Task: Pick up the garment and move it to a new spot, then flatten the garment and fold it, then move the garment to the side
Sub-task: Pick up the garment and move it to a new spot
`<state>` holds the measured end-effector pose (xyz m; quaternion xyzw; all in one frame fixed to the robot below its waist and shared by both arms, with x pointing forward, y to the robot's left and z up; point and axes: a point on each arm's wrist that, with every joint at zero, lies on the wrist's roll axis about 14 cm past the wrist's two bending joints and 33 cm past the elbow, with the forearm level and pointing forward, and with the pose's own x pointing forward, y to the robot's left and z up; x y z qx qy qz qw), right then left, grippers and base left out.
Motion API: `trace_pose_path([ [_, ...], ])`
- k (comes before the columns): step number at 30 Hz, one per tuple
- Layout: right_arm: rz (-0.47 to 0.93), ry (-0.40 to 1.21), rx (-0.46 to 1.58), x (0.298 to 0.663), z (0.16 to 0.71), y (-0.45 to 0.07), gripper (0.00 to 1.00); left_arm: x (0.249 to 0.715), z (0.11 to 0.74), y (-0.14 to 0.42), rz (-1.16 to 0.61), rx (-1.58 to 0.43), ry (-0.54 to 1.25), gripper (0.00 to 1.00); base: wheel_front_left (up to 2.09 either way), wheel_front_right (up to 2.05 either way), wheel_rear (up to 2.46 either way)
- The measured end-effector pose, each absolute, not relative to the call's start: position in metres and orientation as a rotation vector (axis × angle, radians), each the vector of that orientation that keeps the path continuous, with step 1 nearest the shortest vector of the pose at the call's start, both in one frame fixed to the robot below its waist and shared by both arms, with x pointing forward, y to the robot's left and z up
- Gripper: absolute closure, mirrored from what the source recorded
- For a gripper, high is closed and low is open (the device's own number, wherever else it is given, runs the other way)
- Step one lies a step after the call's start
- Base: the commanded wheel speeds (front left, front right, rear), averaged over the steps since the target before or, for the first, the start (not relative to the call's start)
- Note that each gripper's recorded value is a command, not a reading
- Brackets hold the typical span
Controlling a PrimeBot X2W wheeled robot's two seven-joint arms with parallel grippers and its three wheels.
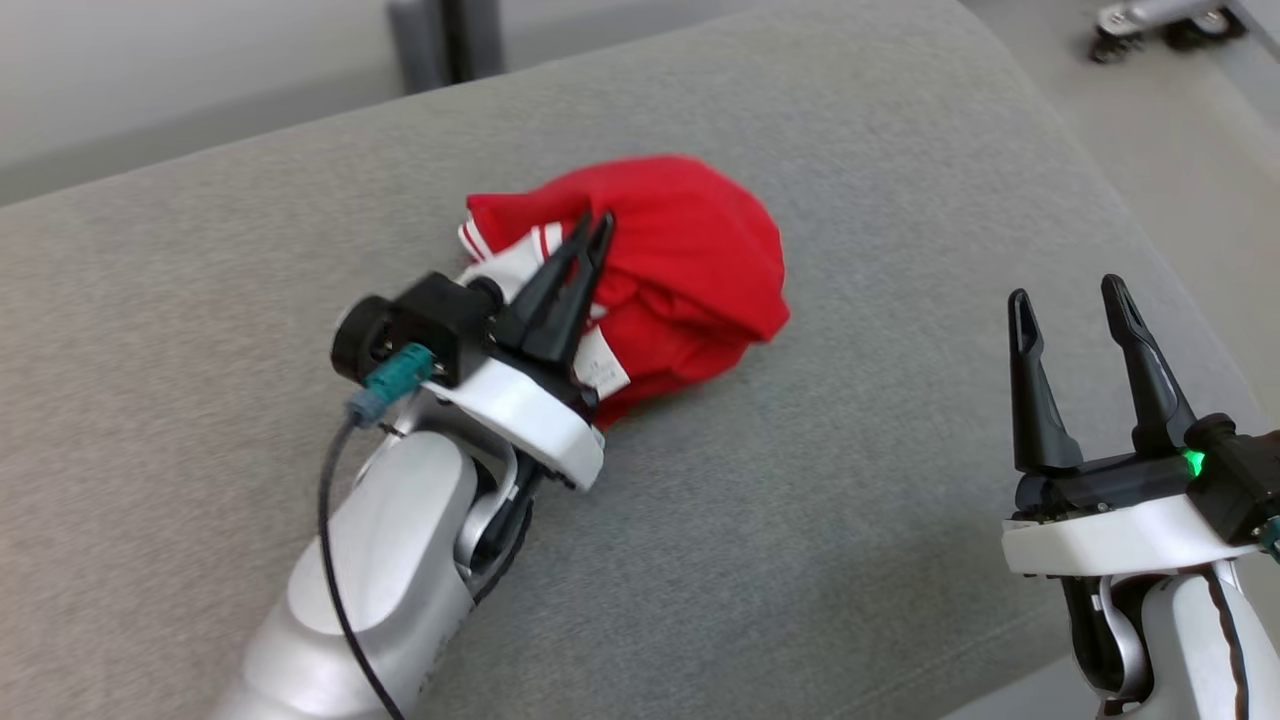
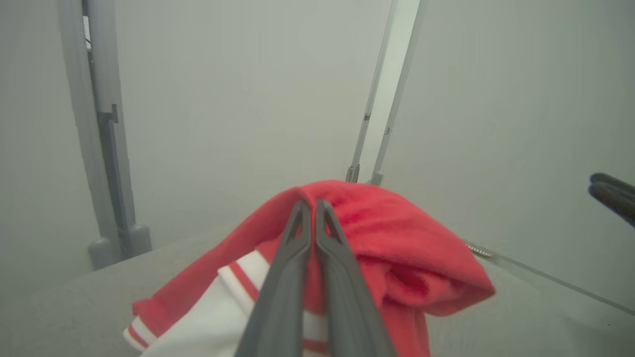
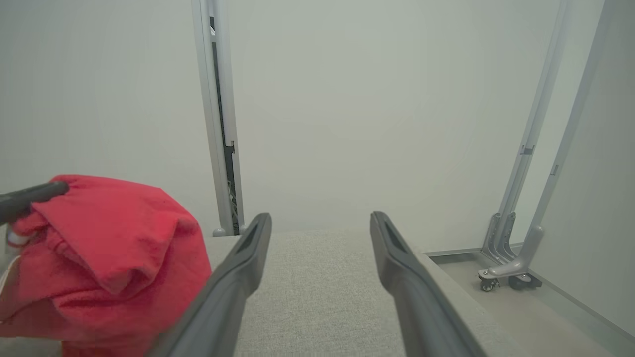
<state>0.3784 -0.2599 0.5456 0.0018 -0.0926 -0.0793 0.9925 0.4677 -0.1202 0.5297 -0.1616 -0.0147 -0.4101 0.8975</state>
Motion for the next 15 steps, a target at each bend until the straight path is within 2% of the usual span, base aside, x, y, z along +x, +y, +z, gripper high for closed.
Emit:
trace_pose_path([
  [4,-0.199,-0.166,-0.001,0.371,0.541,-0.272,0.0,0.454,0.489,-0.142,-0.916,-0.288,0.074,1.0,0.0,0.0,0.0],
  [5,-0.204,-0.162,-0.002,0.37,0.54,-0.273,0.0,0.451,0.481,-0.145,-0.925,-0.273,0.094,0.55,0.0,0.0,0.0],
  [6,-0.207,-0.159,-0.003,0.37,0.539,-0.274,0.0,0.449,0.474,-0.147,-0.932,-0.264,0.115,0.0,0.0,0.0,0.0],
  [15,-0.161,-0.176,-0.001,0.38,0.542,-0.26,0.0,0.476,0.498,-0.114,-0.811,-0.267,0.039,0.0,0.0,0.0,0.0],
])
